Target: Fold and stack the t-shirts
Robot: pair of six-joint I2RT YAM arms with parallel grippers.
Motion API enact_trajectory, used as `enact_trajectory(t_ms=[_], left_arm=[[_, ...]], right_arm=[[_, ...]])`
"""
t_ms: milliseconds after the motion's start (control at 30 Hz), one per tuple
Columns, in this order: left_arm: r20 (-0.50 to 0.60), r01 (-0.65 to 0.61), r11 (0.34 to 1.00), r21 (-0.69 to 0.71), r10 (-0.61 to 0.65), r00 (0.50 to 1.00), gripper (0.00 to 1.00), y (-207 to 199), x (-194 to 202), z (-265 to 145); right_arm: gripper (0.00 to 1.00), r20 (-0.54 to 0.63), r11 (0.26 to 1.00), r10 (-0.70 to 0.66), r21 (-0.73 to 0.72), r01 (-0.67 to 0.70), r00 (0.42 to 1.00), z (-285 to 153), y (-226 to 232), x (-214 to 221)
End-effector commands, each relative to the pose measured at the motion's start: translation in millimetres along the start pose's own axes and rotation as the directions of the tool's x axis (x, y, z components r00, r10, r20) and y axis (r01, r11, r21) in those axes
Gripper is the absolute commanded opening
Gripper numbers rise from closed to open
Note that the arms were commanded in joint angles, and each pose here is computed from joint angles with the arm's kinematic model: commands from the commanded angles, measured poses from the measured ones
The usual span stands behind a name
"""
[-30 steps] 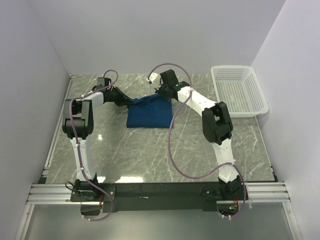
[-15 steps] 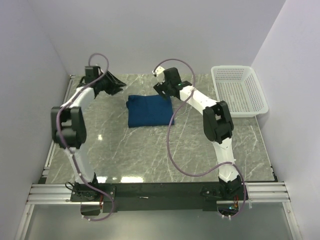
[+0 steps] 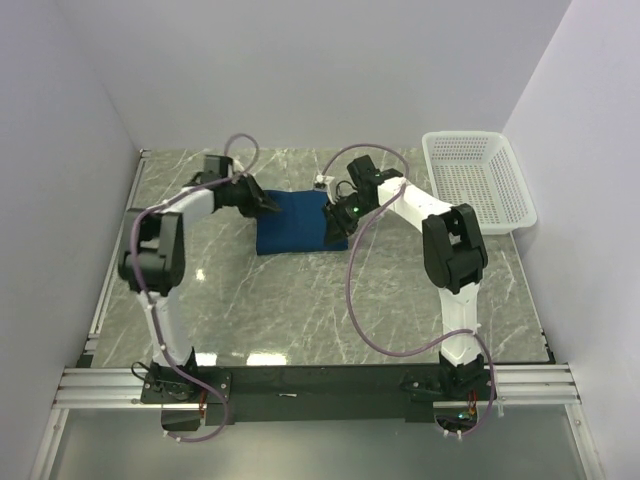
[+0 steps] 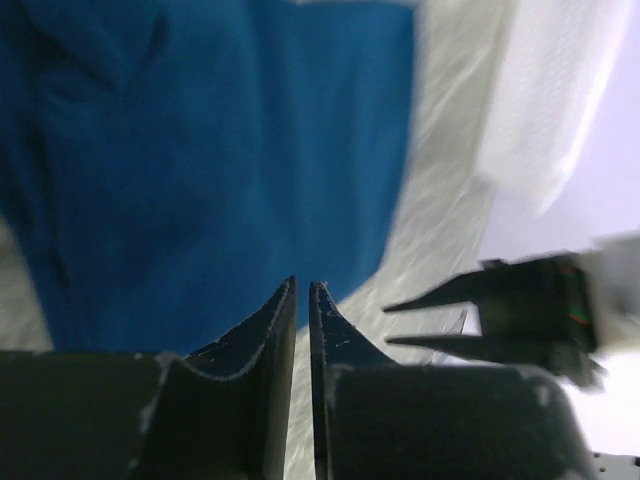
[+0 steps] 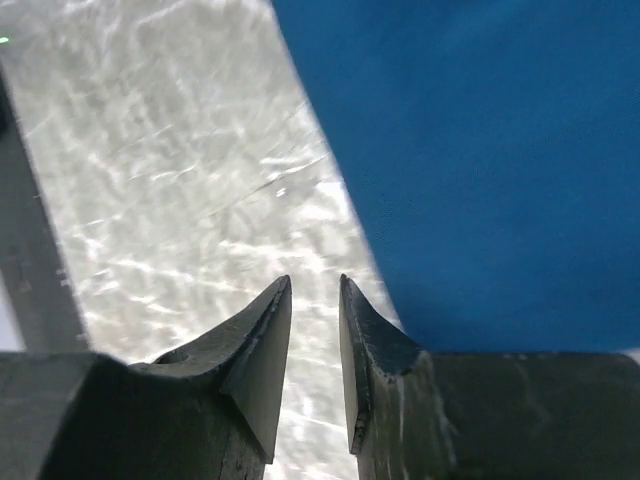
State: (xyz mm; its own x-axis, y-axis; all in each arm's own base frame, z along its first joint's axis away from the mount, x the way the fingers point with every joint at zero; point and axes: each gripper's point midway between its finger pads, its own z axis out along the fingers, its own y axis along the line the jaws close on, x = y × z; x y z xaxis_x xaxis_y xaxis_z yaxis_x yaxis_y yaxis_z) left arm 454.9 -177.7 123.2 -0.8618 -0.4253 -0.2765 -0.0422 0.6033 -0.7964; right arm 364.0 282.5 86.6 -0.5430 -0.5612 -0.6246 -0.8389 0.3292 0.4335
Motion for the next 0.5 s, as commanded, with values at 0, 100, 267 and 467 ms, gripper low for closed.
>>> enact_trajectory(t_ms=[0, 100, 267, 467], left_arm=[[-0.086, -0.071, 0.994, 0.077, 0.078, 0.993, 0.15, -21, 11, 22], [-0.098, -0.027, 0.999, 0.037, 0.03, 0.995, 0.13, -8, 6, 46], [-0.036, 0.015, 0.995, -0.1, -0.019, 0.999, 0.11, 21, -11, 64], [0.089, 0.085, 0.969, -0.232, -0.066, 0.994, 0.11, 54, -47, 60]], right_arm=[[0.34, 0.053, 0.999, 0.034, -0.033, -0.033, 0.998, -7, 15, -18], [0.35, 0.049, 0.989, 0.109, 0.097, -0.113, 0.993, -2, -12, -16], [0.35, 0.029, 0.954, 0.214, 0.21, -0.215, 0.976, 9, -41, -5], [0.33, 0.022, 0.936, 0.249, 0.253, -0.247, 0.968, 14, -51, 2]])
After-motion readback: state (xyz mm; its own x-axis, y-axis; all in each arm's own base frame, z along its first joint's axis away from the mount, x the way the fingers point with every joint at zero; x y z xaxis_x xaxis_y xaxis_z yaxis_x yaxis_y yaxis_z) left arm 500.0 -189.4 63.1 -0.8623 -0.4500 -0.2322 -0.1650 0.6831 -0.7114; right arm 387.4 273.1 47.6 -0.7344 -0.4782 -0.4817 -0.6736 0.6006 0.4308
